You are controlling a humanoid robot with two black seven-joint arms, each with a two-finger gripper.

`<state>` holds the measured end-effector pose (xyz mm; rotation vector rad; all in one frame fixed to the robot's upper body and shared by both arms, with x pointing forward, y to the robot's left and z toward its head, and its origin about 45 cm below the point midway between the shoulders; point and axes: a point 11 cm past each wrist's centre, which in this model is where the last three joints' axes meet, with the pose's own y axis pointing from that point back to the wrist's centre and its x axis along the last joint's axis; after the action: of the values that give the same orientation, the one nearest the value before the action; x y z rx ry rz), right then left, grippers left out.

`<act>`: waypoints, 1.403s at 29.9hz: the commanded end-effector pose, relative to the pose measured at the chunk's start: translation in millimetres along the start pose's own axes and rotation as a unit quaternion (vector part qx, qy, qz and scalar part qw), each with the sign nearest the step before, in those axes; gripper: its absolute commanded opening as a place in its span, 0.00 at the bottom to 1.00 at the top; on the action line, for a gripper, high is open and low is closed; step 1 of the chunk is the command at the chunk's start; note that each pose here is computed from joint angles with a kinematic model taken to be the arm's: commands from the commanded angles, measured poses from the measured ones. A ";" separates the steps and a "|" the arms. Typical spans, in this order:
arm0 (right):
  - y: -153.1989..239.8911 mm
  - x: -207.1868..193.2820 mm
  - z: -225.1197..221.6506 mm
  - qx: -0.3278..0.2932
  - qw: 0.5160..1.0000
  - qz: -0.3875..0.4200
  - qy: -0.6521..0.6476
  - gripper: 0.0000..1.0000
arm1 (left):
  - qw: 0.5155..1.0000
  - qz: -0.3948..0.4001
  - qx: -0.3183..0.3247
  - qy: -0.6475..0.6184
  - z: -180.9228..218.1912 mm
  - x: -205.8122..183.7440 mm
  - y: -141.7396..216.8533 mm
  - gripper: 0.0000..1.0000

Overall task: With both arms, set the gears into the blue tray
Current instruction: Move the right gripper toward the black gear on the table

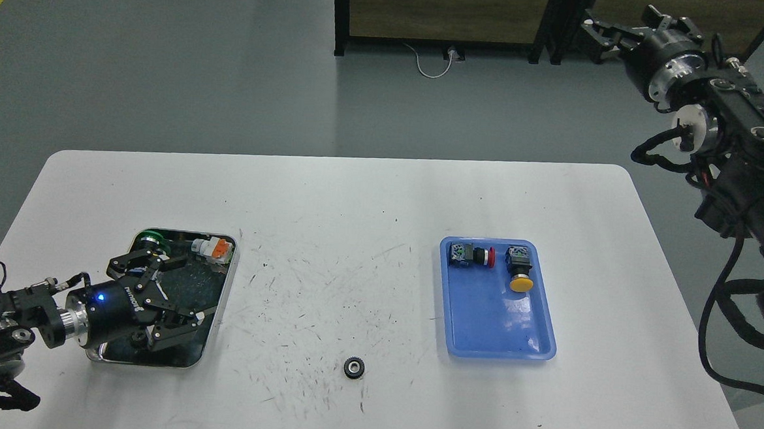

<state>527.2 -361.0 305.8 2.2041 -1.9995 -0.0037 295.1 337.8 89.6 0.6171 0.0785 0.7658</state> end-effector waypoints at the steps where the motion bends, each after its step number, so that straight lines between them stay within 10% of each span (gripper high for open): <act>1: -5.9 -35.9 5.4 -0.007 0.998 -0.058 0.008 1.00 | 0.998 0.055 -0.012 0.010 5.9 39.8 28.3 0.98; 25: 83.8 -213.8 105.1 -0.105 0.875 -0.466 0.078 1.00 | 0.961 0.225 -0.151 0.061 89.4 141.7 69.3 0.98; 42: 148.2 -231.5 174.2 -0.177 0.824 -0.529 0.097 1.00 | 0.954 0.242 -0.162 0.073 99.1 129.6 35.4 0.98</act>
<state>345.4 -165.2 134.7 2.5850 -0.4470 -0.2399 394.0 401.8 214.4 0.2689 -0.0717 1.2698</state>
